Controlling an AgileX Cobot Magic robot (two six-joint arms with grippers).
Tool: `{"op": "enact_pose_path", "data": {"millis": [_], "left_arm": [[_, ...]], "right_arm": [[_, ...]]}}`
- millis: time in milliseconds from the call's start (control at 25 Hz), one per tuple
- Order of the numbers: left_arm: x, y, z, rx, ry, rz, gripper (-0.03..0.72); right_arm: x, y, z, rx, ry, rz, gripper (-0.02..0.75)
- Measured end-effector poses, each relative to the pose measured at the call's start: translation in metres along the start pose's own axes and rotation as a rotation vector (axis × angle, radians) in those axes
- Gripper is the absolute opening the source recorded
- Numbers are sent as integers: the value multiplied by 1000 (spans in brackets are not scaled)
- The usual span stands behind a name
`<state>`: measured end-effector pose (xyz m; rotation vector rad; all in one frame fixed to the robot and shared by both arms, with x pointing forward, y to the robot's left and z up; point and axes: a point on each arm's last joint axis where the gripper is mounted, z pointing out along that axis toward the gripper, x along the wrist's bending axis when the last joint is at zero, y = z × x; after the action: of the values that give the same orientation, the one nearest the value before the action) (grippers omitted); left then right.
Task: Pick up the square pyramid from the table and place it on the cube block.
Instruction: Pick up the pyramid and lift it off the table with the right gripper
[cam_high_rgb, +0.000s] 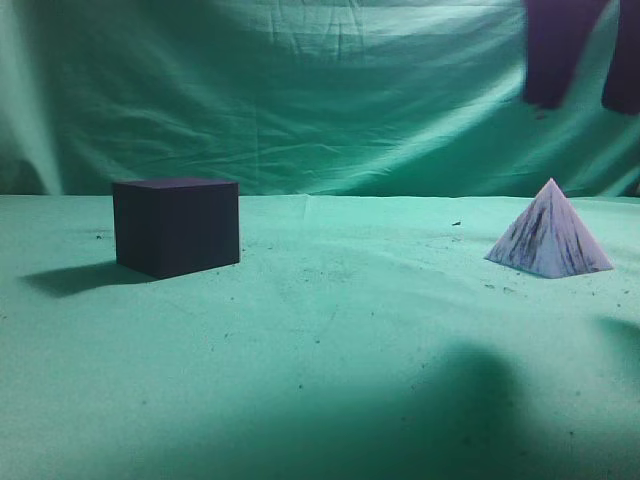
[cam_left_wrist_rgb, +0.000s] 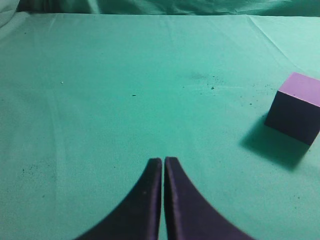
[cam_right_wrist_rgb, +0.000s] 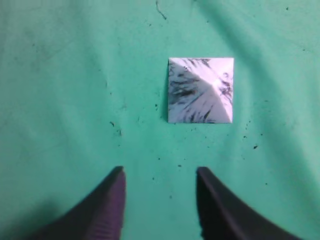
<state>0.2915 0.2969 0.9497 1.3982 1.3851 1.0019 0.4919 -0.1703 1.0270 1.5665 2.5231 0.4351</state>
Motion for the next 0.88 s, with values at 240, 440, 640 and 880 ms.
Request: {"op": "enact_pose_path", "data": {"millis": [240,440,640,880], "left_arm": [[0,0,0,0,0,0,0],[0,0,0,0,-1,-2,0],[-1,0,0,-1,-9,-26,0],[-1,0,0,-1,-15,-42,0]], "right_arm": [[-3,23,27,55,-21,56,642],[-9,37,60,119,-75,18,597],[-15,38,89,173,-83,24,597],[-17,37,107,191,-84,24,597]]}}
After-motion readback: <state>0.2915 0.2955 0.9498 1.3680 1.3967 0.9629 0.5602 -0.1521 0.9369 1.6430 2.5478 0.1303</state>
